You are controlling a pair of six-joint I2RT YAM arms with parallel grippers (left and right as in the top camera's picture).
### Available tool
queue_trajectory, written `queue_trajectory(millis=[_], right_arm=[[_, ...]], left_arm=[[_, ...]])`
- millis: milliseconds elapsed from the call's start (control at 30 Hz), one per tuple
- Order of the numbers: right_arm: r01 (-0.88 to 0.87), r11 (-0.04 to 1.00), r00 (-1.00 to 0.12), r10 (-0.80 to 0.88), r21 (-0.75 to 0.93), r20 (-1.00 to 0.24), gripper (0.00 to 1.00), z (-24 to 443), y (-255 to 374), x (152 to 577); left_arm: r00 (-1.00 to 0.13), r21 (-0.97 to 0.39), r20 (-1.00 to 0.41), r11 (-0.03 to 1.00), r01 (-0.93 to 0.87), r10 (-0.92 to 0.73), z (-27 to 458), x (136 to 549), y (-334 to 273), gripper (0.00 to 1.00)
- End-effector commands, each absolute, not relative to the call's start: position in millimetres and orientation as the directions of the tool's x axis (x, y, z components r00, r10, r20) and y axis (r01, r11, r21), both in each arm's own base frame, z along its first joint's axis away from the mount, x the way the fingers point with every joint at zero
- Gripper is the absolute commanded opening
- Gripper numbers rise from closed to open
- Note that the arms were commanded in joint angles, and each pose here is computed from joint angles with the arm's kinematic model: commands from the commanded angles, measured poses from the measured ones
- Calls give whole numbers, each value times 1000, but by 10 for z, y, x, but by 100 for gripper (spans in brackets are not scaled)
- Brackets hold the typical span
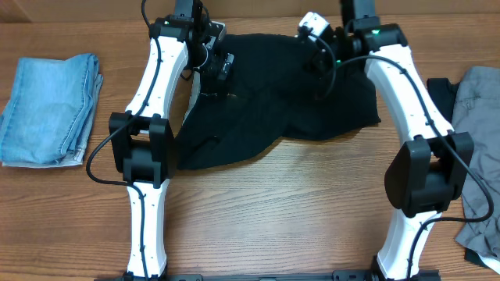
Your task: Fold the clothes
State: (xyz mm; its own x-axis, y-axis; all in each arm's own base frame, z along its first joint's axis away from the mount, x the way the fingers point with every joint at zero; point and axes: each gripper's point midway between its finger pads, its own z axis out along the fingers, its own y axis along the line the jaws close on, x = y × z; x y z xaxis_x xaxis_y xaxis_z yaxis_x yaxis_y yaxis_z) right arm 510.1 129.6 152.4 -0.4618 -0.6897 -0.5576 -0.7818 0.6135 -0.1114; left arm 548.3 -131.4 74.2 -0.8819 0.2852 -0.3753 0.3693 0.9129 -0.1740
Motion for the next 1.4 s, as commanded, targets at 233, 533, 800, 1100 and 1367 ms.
queue_trajectory(millis=[233,533,800,1100,1367], right_arm=[[-892,447,-338,-759,-68,-556,67,845,1367,5188],[-893,419,-208,-707,-163,-676,99,959,1555,5519],[-910,402,-228,-690,-101,-687,100,696,1616,5480],[-913,398,-231,-684,-89,-692,93,542,1638,5506],[-925,379,-261,-666,-15,-699,85,522,1687,5361]], left_arm=[[-892,-188,-354,913,361,280,624,5470,-1305,100],[-892,-188,-354,913,362,280,624,5470,-1305,100],[-892,-188,-354,913,362,280,624,5471,-1305,100],[-892,-188,-354,913,362,280,624,5470,-1305,100],[-892,-188,-354,913,362,280,624,5471,-1305,100]])
